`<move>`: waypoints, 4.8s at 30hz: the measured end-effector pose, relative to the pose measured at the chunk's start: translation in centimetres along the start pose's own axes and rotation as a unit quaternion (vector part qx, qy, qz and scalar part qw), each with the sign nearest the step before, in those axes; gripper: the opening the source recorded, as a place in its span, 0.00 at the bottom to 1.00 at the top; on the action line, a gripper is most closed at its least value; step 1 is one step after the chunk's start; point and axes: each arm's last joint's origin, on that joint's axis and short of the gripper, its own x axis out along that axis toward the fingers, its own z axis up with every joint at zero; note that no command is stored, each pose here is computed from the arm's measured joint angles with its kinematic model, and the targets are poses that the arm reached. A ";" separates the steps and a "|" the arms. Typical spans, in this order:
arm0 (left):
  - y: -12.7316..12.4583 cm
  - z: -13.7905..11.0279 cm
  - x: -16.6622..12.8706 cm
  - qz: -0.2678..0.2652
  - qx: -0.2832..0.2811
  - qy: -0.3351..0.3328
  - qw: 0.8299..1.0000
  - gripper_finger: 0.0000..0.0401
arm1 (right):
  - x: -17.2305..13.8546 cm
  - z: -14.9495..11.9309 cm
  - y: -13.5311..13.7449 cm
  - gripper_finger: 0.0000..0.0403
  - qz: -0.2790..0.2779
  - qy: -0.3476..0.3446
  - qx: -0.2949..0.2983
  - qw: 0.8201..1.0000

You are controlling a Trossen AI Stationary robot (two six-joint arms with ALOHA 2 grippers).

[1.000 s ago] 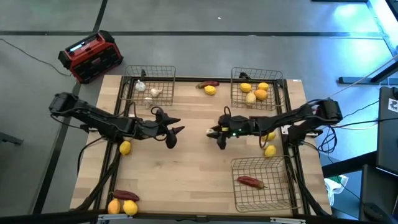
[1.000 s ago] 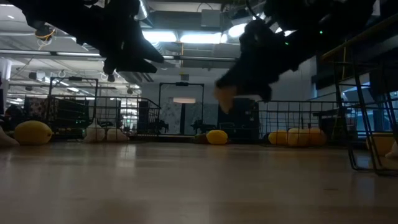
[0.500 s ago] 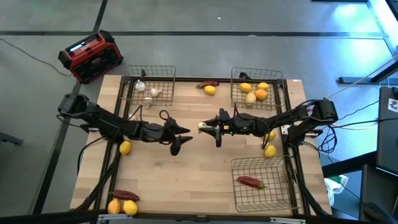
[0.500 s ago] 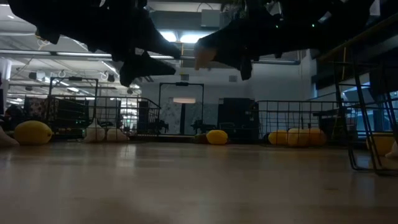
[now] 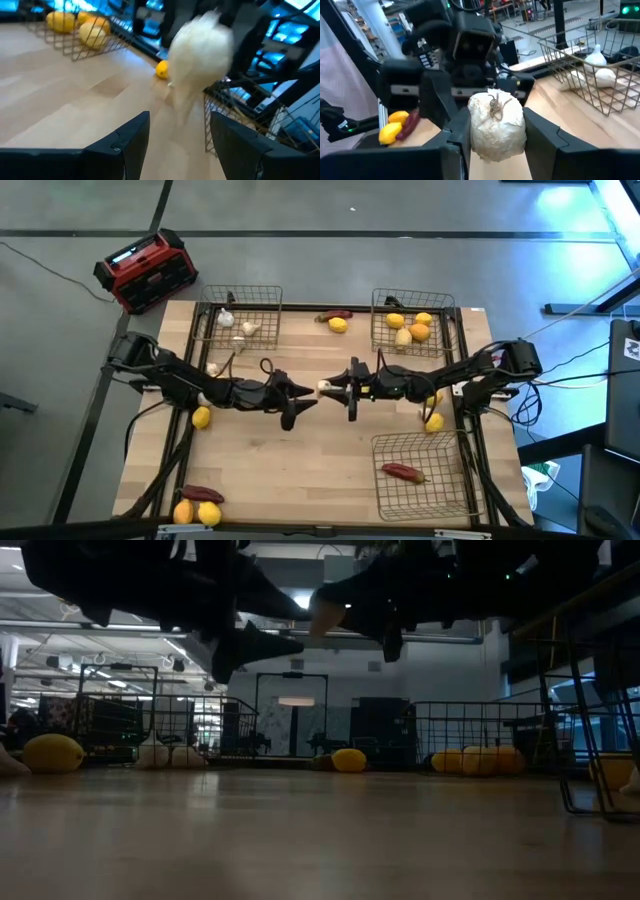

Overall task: Sort produce into baskets
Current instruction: Put the white garlic into the top left wire basket

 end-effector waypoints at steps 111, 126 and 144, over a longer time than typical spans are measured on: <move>25.2 15.9 -6.4 0.498 -0.080 0.319 0.802 0.08 | 3.8 -8.0 -0.7 0.70 -0.024 0.191 0.024 0.981; 28.6 13.5 -6.1 0.514 -0.113 0.370 0.766 0.08 | 3.8 -8.1 -0.7 0.70 -0.024 0.193 0.023 0.981; 28.9 13.6 -6.1 0.511 -0.112 0.366 0.769 0.29 | 3.7 -8.1 -0.7 0.70 -0.030 0.192 0.021 0.981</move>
